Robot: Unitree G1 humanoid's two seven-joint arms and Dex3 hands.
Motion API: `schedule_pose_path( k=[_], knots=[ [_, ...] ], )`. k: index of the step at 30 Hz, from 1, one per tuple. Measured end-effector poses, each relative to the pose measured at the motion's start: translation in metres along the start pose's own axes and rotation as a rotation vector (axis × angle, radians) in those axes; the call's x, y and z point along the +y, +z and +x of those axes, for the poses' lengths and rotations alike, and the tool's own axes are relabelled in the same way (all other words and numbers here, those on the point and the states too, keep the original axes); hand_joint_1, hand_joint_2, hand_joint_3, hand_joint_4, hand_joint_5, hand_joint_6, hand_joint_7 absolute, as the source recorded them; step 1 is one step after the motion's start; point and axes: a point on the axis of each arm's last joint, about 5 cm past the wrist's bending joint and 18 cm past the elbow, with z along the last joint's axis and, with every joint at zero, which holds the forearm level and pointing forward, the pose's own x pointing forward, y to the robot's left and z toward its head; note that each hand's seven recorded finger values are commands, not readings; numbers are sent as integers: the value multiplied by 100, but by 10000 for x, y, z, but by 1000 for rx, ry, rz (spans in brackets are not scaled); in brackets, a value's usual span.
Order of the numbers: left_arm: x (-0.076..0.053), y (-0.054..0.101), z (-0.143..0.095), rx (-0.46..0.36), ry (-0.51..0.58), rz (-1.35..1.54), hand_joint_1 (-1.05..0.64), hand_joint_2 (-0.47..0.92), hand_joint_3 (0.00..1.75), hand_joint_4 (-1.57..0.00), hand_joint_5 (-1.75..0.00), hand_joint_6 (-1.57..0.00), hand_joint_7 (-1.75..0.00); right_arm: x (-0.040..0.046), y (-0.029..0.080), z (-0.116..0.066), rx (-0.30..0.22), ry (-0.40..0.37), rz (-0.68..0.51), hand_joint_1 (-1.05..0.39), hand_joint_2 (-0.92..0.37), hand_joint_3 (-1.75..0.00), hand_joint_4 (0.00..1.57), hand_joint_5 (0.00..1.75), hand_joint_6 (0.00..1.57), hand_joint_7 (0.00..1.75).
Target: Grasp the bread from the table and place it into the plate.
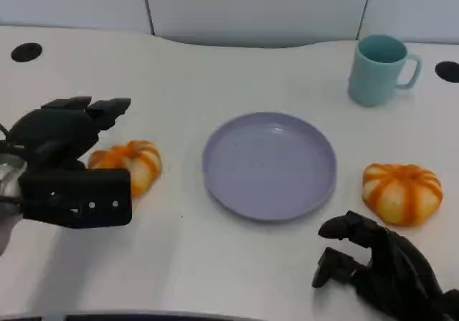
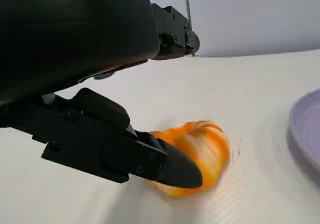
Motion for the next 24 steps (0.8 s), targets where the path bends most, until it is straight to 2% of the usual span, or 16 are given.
schedule_pose_path(
  k=[10, 21, 24],
  knots=[
    [-45, 164, 367, 95, -206, -15, -90, 83, 0, -3, -1, -6, -2, 12, -5, -50, 3, -1, 6, -51, -92, -43, 70, 145, 69, 101],
    [-108, 292, 521, 157, -269, -22, -81, 78, 0, -8, -4, -10, -2, 9, -17, -78, -3, 8, 24, -50, -92, -44, 69, 146, 66, 101],
    [-125, 309, 538, 183, -281, -21, -85, 79, 0, -7, -3, -11, -2, 8, -22, -94, -4, 13, 23, -50, -92, -44, 69, 146, 66, 101]
  ],
)
